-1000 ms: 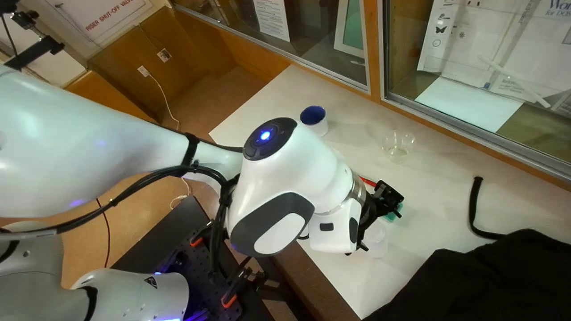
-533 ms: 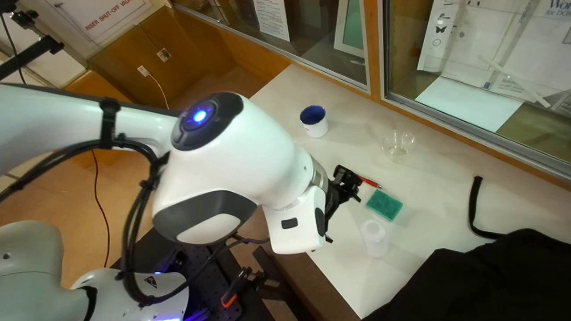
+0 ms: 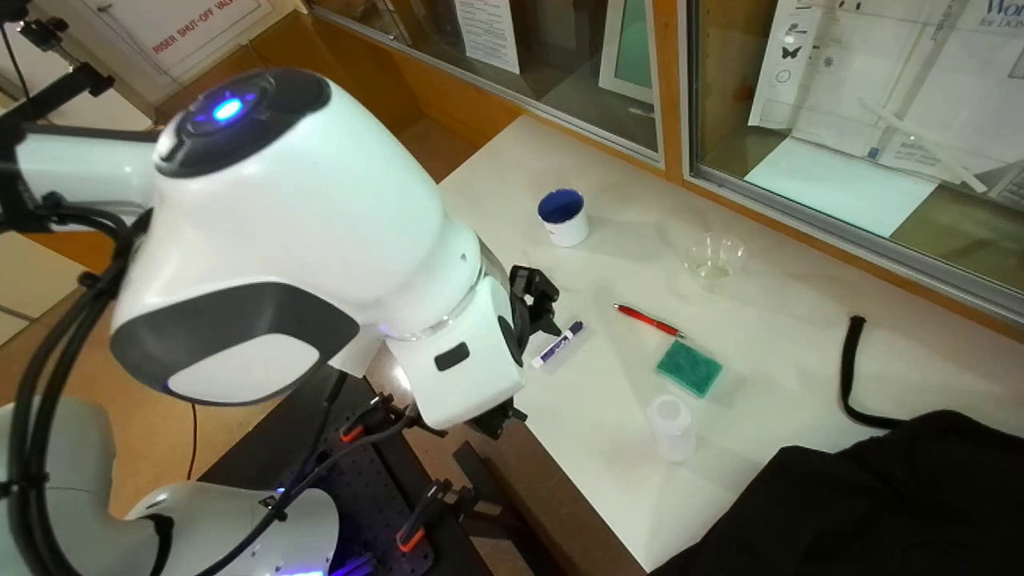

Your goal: Move the white bottle to the right

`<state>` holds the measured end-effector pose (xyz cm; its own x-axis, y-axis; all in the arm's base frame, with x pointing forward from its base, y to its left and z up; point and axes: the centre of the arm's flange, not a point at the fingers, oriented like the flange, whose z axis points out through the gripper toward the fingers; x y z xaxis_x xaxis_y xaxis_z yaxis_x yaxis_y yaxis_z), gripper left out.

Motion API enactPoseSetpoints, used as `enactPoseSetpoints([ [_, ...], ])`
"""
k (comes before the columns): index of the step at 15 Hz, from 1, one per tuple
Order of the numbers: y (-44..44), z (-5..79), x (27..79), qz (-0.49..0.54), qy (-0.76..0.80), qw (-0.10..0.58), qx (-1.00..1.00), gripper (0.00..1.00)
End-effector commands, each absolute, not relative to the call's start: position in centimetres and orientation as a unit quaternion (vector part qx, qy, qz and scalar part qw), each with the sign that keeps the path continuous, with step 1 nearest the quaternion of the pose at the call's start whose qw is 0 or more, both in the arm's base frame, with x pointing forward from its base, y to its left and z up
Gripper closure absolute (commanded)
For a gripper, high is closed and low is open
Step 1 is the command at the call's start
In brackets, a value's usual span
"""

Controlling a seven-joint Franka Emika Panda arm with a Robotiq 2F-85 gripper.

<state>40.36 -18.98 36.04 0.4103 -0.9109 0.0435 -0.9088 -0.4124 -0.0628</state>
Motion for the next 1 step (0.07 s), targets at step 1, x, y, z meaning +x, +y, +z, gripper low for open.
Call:
enactPoseSetpoints([
  [1,-16.98,37.24,39.55,-0.019,0.495,-0.001,-0.869,0.00],
])
